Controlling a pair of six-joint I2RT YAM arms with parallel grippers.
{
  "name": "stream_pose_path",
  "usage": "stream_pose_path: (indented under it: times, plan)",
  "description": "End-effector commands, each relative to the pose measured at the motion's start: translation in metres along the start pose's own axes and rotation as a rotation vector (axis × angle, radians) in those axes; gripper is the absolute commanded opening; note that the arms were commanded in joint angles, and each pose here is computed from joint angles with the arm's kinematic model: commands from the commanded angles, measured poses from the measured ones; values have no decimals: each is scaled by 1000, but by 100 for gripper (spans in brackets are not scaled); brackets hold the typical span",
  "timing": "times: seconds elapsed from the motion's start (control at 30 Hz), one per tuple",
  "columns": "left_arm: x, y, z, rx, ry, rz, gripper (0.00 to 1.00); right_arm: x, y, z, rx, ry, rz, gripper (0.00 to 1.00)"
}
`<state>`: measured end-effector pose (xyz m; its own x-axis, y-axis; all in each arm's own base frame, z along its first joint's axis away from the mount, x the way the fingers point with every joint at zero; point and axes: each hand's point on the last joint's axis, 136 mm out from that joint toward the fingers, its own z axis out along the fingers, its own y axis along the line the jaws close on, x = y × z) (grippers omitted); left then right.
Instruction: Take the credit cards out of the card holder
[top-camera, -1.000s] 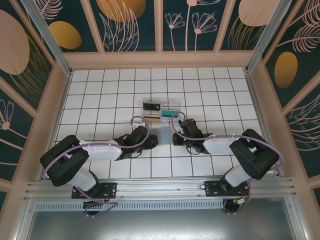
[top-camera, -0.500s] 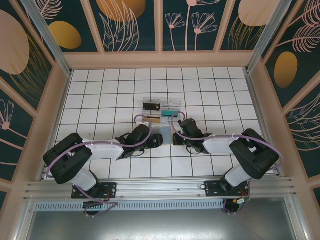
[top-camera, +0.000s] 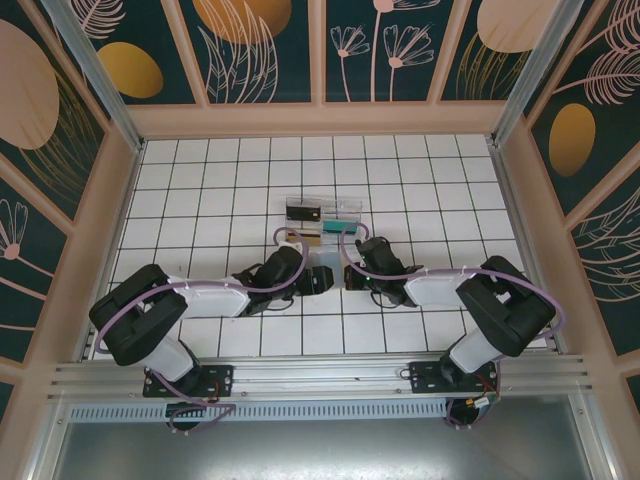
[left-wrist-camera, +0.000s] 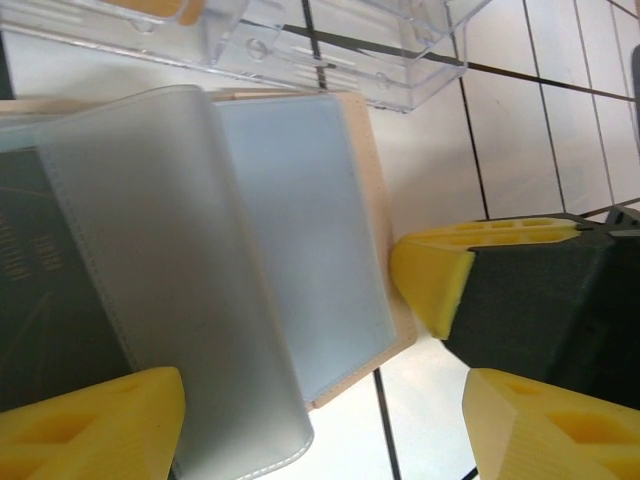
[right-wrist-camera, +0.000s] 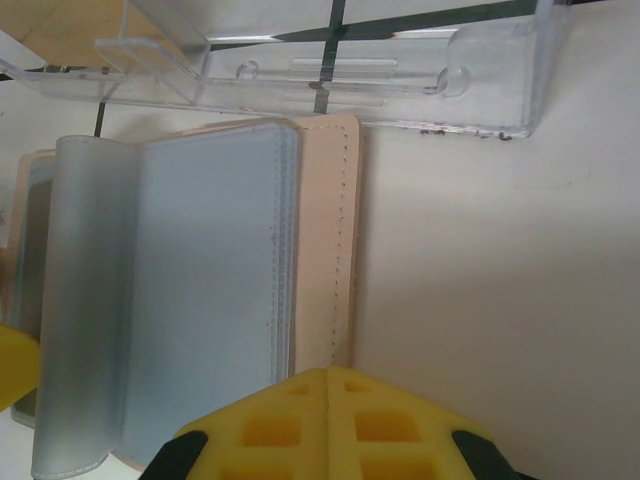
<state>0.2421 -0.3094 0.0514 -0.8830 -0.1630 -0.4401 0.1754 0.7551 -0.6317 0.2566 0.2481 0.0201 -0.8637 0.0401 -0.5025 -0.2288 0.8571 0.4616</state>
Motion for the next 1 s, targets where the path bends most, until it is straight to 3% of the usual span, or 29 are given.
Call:
stream_pose_path:
  times: [0.0, 0.37, 0.73, 0.97]
  plan:
    - [-12, -21, 2, 72, -21, 26, 74, 18, -6, 5, 23, 66, 3, 0]
    - [-25, -34, 8, 74, -36, 39, 73, 17, -6, 6, 23, 64, 6, 0]
    - [-28, 31, -26, -203, -135, 0, 72, 16, -3, 8, 18, 69, 1, 0]
    - [-15, 46, -25, -226, -100, -15, 71, 15, -2, 10, 13, 72, 2, 0]
